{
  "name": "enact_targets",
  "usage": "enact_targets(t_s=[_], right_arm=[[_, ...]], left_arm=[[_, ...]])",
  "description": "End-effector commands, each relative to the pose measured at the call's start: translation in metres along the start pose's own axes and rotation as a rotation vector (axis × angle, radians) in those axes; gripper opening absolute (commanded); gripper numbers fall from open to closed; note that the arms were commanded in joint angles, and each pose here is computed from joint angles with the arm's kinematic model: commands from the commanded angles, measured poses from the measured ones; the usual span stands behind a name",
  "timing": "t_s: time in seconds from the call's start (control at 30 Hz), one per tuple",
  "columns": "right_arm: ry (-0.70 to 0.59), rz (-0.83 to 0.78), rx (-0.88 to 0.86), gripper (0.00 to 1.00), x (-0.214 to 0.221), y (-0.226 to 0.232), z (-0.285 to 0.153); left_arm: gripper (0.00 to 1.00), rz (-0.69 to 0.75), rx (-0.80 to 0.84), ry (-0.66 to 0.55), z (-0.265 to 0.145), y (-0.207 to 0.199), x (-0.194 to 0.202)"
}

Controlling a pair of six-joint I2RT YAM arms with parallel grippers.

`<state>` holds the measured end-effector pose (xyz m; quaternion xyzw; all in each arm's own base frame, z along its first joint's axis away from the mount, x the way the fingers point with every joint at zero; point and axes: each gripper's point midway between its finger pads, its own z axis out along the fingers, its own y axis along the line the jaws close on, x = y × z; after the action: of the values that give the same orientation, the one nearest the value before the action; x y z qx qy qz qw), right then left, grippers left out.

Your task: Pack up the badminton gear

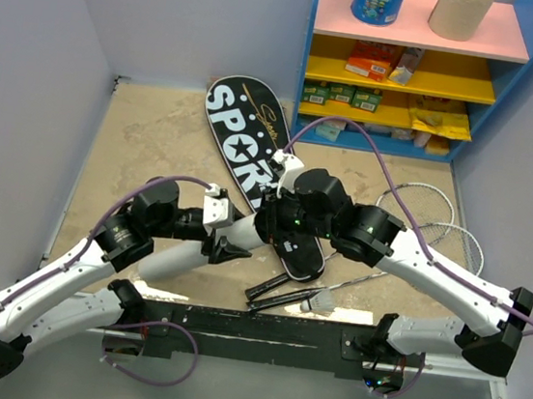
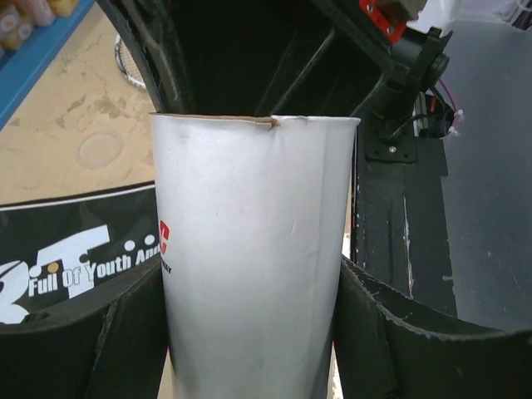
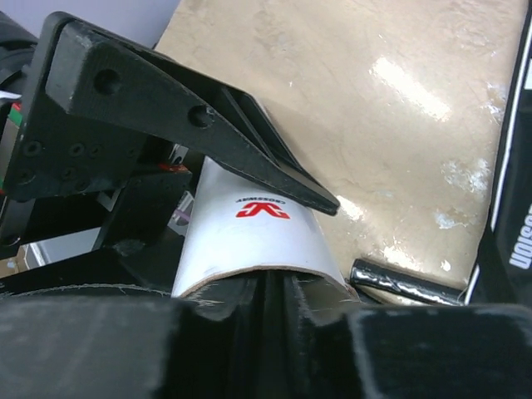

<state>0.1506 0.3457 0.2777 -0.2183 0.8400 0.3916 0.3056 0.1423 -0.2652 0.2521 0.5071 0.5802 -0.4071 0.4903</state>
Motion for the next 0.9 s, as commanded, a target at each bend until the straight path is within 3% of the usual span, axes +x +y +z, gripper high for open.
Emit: enact_targets(t_s=[0.0, 0.07, 0.1, 0.2, 0.43, 0.67, 0.87], right_arm=[[-0.025, 0.012, -0.005, 0.37, -0.006, 0.011, 0.007], [-0.054, 0.011, -0.005, 0.46, -0.012, 0.013, -0.005], [-0.068, 0.009, 0.003, 0.56, -0.015, 0.012, -0.009], [-0.118, 0.007, 0.065, 0.64, -0.028, 0.003, -0.024], [-0.313, 0.038, 0.243, 0.68, -0.087, -0.035, -0.077], [-0.406, 0.114, 0.583, 0.69, -0.122, -0.143, -0.110], [-0.359, 0.223, 0.841, 0.70, -0.106, -0.250, -0.105]], left_arm=[[0.01, 0.087, 0.013, -0.137, 0.002, -0.002, -0.039], [0.01, 0.087, 0.012, -0.134, 0.002, -0.002, -0.038], [0.01, 0.084, 0.009, -0.134, 0.002, -0.001, -0.038], [0.01, 0.079, 0.010, -0.130, 0.003, -0.001, -0.037], [0.01, 0.058, -0.001, -0.111, 0.006, 0.003, -0.032], [0.01, 0.050, -0.015, -0.108, 0.005, 0.005, -0.030], [0.01, 0.046, -0.018, -0.122, 0.003, 0.003, -0.034]])
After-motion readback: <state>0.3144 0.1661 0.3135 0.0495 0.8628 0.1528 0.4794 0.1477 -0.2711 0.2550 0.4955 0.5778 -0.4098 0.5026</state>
